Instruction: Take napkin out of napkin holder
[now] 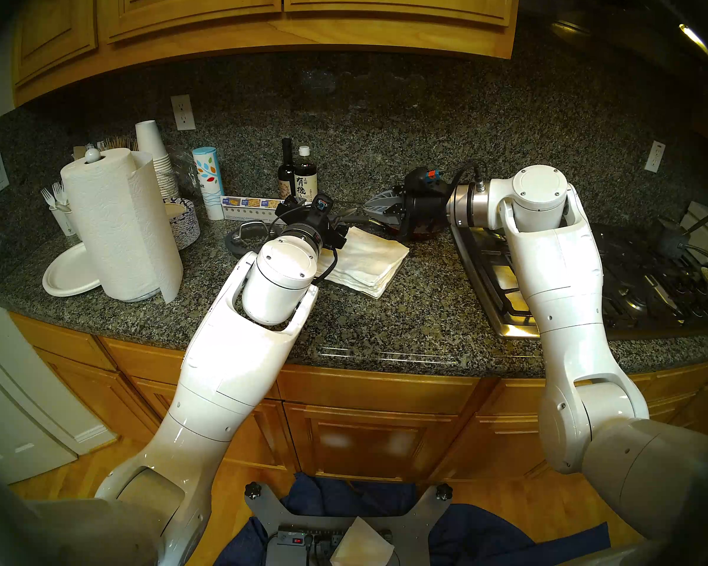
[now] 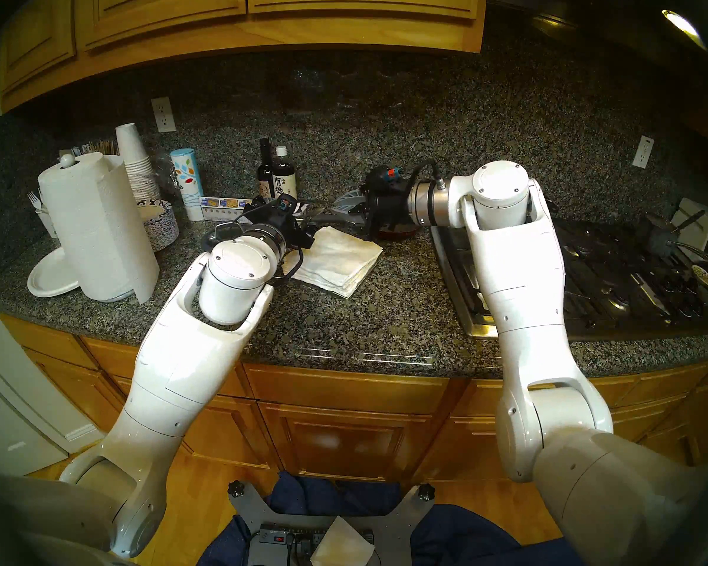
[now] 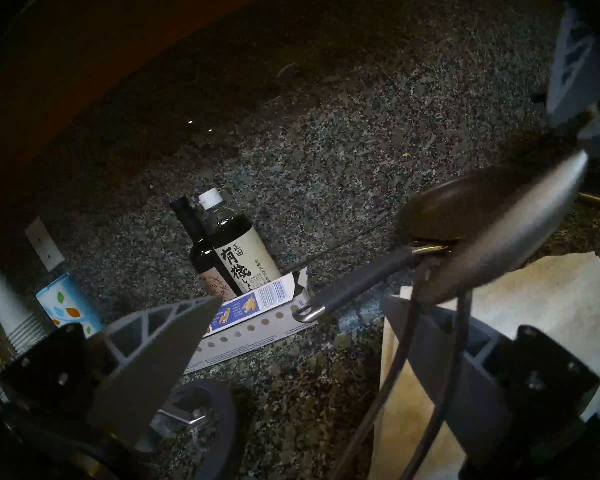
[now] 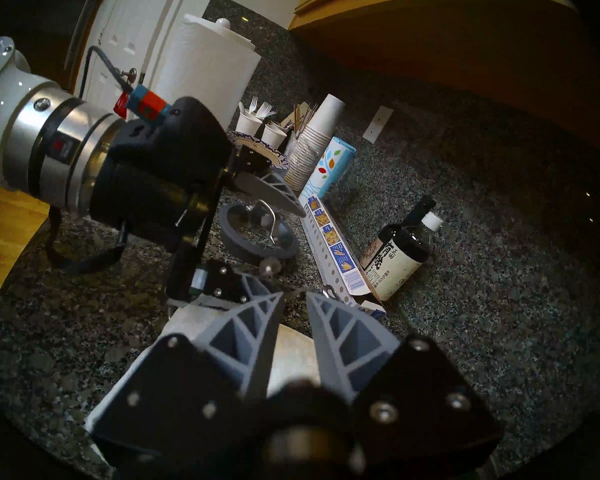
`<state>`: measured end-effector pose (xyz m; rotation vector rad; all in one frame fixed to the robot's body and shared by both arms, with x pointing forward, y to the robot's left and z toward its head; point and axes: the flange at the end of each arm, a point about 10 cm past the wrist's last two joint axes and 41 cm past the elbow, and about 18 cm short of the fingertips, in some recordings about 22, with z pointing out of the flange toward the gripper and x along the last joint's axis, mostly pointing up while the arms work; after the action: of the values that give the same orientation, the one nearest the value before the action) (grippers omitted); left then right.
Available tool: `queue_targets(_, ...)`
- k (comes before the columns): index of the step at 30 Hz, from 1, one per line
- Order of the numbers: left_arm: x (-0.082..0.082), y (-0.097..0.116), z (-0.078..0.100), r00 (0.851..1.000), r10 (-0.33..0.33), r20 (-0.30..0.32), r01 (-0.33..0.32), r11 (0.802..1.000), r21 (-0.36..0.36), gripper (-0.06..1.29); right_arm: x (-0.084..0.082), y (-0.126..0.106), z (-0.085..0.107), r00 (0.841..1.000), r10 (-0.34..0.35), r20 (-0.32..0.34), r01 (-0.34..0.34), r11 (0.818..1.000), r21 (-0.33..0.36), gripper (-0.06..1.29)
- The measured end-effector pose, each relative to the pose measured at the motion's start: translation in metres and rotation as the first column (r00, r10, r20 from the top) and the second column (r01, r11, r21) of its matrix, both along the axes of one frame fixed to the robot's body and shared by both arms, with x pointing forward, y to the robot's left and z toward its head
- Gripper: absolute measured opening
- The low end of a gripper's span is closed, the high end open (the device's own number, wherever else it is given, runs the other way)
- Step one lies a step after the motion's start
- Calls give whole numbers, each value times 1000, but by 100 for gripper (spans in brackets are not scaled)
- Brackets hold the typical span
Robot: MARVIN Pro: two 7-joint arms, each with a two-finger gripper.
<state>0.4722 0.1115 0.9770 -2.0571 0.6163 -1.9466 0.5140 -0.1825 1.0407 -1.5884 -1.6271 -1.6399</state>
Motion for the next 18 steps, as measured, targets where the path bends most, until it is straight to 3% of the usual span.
queue_targets(18,-12,23,12,999,32,41,-32,999,1,123,-27,-10,-40,991,11,-136,-15,1000,-27,30)
